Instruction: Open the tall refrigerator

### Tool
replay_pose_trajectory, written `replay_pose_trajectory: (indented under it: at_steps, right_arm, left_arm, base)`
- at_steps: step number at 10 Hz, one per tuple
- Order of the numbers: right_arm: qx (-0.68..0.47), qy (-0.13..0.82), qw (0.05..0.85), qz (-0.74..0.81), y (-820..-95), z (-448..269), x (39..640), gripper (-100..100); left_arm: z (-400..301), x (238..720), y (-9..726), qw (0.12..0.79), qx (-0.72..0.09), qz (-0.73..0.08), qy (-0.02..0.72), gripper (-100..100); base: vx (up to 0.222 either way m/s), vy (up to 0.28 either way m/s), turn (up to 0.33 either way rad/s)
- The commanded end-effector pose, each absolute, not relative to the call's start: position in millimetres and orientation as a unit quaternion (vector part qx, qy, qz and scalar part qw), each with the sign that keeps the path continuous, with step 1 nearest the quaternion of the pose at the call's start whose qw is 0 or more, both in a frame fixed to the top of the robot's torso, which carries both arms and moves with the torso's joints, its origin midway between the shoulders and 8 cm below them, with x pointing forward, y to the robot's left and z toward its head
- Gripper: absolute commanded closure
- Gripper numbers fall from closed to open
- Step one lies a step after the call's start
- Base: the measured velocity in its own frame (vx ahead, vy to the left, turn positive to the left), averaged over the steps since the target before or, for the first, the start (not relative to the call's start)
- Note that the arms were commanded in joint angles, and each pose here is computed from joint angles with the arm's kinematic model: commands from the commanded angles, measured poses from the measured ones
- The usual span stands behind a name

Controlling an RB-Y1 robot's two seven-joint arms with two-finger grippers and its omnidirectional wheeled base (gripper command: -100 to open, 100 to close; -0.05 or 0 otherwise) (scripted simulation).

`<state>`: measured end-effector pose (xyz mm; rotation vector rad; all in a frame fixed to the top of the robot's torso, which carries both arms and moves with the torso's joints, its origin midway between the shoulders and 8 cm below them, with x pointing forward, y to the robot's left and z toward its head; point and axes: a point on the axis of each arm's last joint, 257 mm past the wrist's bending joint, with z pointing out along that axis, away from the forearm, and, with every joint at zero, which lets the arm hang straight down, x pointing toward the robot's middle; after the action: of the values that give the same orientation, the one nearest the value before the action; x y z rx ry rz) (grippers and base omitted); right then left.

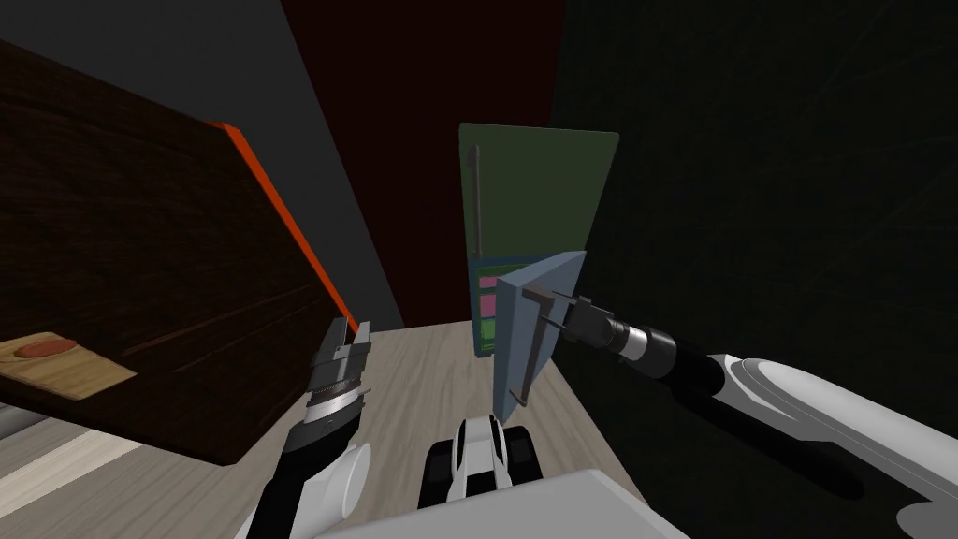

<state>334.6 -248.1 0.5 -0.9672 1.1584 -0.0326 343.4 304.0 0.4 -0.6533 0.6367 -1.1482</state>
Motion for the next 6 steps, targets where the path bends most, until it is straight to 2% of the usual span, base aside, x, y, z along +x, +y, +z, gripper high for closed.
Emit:
replay_pose_trajectory:
  at_steps: [1, 3, 6]
  right_arm:
    - [-0.456, 0.512, 0.728, 0.003, -229, 1, 322, 100]
    - [-0.465, 0.504, 0.728, 0.016, -217, 2, 314, 100]
    - [-0.483, 0.486, 0.727, 0.043, -194, 2, 298, 100]
  left_arm:
    - [0, 343, 304, 0.743, -0.298, -0.524, 0.291, 0]
    - [0, 343, 304, 0.743, -0.298, -0.524, 0.291, 0]
    - [0, 343, 304, 0.743, -0.298, -0.524, 0.291, 0]
  base:
    - [-0.049, -0.2, 0.035]
    - [-0.127, -0.213, 0.08]
    - [-0.106, -0.139, 0.034]
